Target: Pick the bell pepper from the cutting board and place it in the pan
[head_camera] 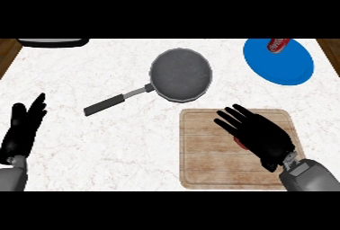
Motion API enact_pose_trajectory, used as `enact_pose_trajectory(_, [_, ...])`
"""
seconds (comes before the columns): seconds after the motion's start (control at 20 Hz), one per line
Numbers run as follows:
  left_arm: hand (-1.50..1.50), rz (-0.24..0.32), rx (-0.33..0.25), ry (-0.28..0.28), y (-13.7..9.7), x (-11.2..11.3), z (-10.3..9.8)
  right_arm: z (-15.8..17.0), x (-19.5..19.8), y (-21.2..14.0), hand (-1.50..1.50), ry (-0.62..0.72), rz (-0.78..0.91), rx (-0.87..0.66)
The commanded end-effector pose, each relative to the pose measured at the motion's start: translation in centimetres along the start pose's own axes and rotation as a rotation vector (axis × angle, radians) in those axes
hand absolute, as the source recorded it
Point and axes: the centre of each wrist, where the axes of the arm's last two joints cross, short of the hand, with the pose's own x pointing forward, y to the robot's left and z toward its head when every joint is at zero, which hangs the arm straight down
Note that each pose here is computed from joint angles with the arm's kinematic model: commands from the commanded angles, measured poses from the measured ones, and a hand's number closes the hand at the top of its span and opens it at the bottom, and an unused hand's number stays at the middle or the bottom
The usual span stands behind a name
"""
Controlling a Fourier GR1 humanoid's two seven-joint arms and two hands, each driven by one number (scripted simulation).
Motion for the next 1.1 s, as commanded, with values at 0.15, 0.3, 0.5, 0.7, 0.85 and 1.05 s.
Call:
enact_pose_trajectory(0.15, [0.00, 0.002, 0.009, 0.005, 0.6, 0.0, -0.4, -1.3, -0.1, 0.8, 1.50, -0.068, 0.101, -0.053])
enact_pose_trajectory(0.3, [0.00, 0.012, -0.001, -0.006, -2.6, -1.5, 0.2, -2.4, -1.0, -0.1, 1.50, -0.043, 0.132, -0.127])
enact_pose_trajectory(0.5, [0.00, 0.011, 0.002, 0.002, 0.3, -0.1, -0.5, -1.4, 0.5, -0.9, 1.50, -0.048, 0.132, -0.141])
enact_pose_trajectory(0.7, [0.00, 0.011, 0.010, -0.001, 1.0, 0.1, -0.2, -0.7, 0.7, 1.0, 1.50, 0.137, -0.034, -0.105])
enact_pose_trajectory(0.85, [0.00, 0.013, 0.062, 0.030, 2.2, -1.2, 0.3, 0.3, -0.3, 5.0, 1.50, 0.552, -0.317, -0.014])
enact_pose_trajectory(1.05, [0.00, 0.027, 0.112, 0.071, 2.9, -2.3, 0.9, 2.2, 0.6, 7.3, 1.50, 0.945, -0.566, -0.004])
